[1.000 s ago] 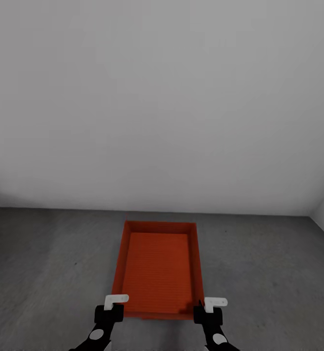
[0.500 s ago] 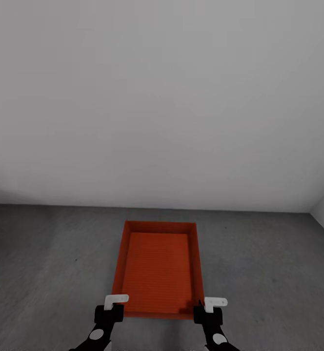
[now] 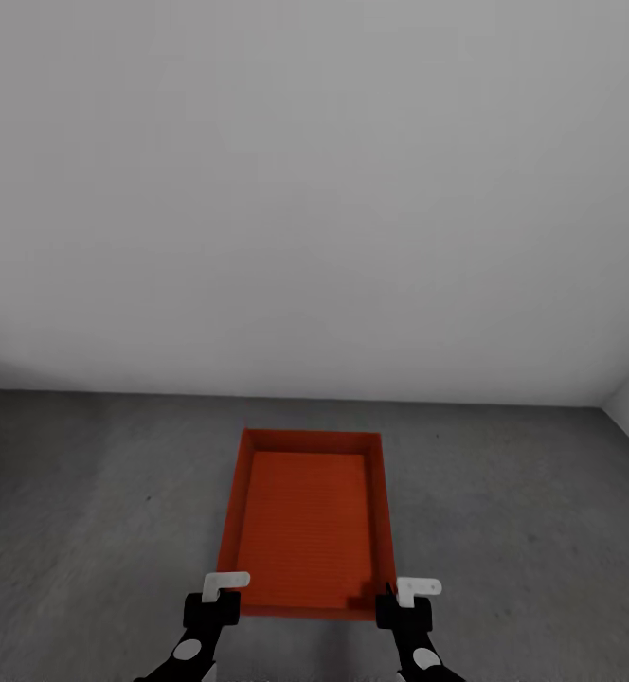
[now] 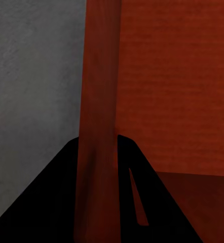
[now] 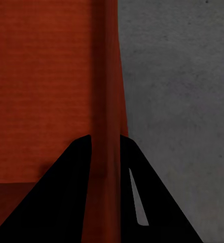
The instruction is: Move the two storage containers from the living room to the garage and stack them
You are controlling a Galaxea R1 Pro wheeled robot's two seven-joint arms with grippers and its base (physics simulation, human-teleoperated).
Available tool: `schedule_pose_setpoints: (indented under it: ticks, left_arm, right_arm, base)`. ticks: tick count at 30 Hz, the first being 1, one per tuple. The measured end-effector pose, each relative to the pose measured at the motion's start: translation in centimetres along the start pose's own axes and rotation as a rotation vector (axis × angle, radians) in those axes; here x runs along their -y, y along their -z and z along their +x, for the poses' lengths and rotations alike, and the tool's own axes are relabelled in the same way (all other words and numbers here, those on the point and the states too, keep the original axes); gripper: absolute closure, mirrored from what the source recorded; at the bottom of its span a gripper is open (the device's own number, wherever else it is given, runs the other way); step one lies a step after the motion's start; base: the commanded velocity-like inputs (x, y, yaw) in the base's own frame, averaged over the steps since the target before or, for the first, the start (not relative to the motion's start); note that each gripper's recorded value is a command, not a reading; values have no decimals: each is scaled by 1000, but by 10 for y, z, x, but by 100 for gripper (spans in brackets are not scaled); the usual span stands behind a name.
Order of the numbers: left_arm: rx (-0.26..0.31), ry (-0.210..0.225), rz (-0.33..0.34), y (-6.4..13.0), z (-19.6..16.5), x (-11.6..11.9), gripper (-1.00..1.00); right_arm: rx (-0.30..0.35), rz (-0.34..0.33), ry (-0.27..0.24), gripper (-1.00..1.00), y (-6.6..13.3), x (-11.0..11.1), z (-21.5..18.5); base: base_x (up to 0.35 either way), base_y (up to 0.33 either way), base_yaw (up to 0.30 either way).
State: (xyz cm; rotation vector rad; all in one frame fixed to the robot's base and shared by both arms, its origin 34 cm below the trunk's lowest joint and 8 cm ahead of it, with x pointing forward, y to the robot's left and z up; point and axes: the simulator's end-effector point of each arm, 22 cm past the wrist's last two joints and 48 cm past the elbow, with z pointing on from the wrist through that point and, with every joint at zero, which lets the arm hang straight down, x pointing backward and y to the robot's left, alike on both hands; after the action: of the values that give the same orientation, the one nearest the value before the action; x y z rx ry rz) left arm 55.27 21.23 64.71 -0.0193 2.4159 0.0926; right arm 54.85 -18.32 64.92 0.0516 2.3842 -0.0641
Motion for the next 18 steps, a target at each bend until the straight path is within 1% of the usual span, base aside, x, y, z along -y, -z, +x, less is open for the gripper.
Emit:
schedule_pose_setpoints:
  ticks: [18]
  left_arm:
    - [-29,-2,0,-3,15,0,100]
  right_arm:
    - [-29,0,2,100,-2,0,15]
  base:
    - [0,0,0]
